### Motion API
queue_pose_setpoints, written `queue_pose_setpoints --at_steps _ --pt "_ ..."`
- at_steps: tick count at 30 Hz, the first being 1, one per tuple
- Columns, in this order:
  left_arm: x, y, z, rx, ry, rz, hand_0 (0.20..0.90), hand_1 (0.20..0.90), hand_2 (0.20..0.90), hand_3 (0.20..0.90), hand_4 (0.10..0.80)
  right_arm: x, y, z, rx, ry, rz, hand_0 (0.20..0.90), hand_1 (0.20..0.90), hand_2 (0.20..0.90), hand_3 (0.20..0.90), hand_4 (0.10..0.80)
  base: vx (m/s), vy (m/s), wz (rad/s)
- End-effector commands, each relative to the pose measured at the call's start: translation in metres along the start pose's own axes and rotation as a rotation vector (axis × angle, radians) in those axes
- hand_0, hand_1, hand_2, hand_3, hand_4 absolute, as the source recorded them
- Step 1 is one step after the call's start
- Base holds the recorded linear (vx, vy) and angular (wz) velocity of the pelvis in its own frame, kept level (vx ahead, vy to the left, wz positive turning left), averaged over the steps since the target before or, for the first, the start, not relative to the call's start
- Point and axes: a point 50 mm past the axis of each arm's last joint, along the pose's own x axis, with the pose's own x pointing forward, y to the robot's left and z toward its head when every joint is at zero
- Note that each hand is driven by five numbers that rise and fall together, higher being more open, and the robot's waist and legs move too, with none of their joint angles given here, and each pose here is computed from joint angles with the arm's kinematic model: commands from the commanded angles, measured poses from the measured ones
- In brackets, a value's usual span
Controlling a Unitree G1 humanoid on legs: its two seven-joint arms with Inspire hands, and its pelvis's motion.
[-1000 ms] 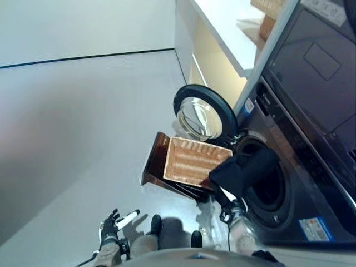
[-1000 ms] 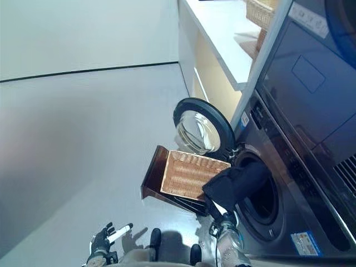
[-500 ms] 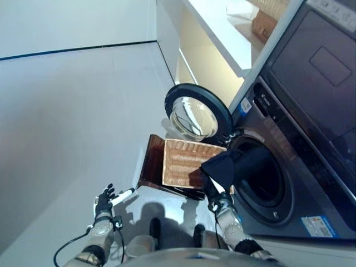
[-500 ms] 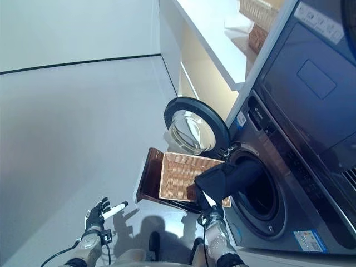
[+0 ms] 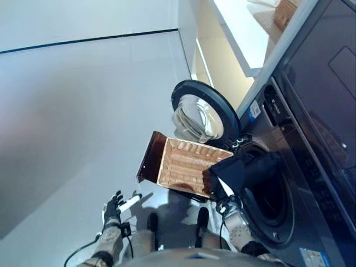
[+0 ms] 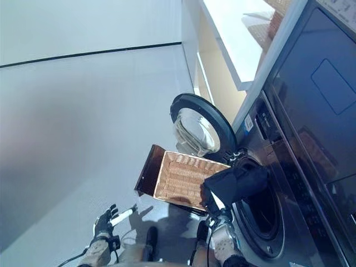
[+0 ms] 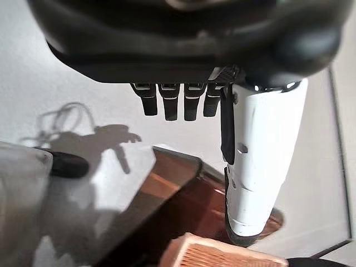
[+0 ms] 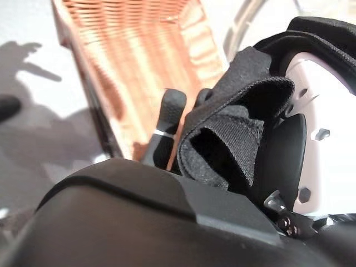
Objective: Pick up the clothes and place them into the washing machine
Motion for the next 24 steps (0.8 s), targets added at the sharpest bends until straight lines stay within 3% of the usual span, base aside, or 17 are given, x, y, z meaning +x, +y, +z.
queue_pose_setpoints --at_steps 1,8,14,24 --pt "0.004 0.011 0.018 -0.024 -0.101 0.025 0.9 0.9 0.9 0.9 0.8 0.002 0.042 0.021 0.058 -0.119 0.181 0.2 0.2 0.2 0.2 0.3 0.163 0.115 -0.42" --pt "0.0 0.014 0.012 -0.015 -0.099 0.029 0.9 0.9 0.9 0.9 0.8 0.004 0.055 0.023 0.043 -0.128 0.214 0.2 0.2 0.2 0.2 0.3 0.059 0.195 -0.6" --pt "0.005 0.015 0.035 -0.094 -0.19 0.043 0.9 0.9 0.9 0.9 0.8 0.006 0.079 0.03 0.062 -0.157 0.266 0.2 0.2 0.2 0.2 0.3 -0.04 0.12 -0.93" --pt "0.001 -0.004 0.046 -0.181 -0.257 -0.024 0.9 0.9 0.9 0.9 0.8 0.009 0.099 0.057 0.09 -0.256 0.292 0.2 0.2 0.2 0.2 0.3 -0.014 -0.003 0.09"
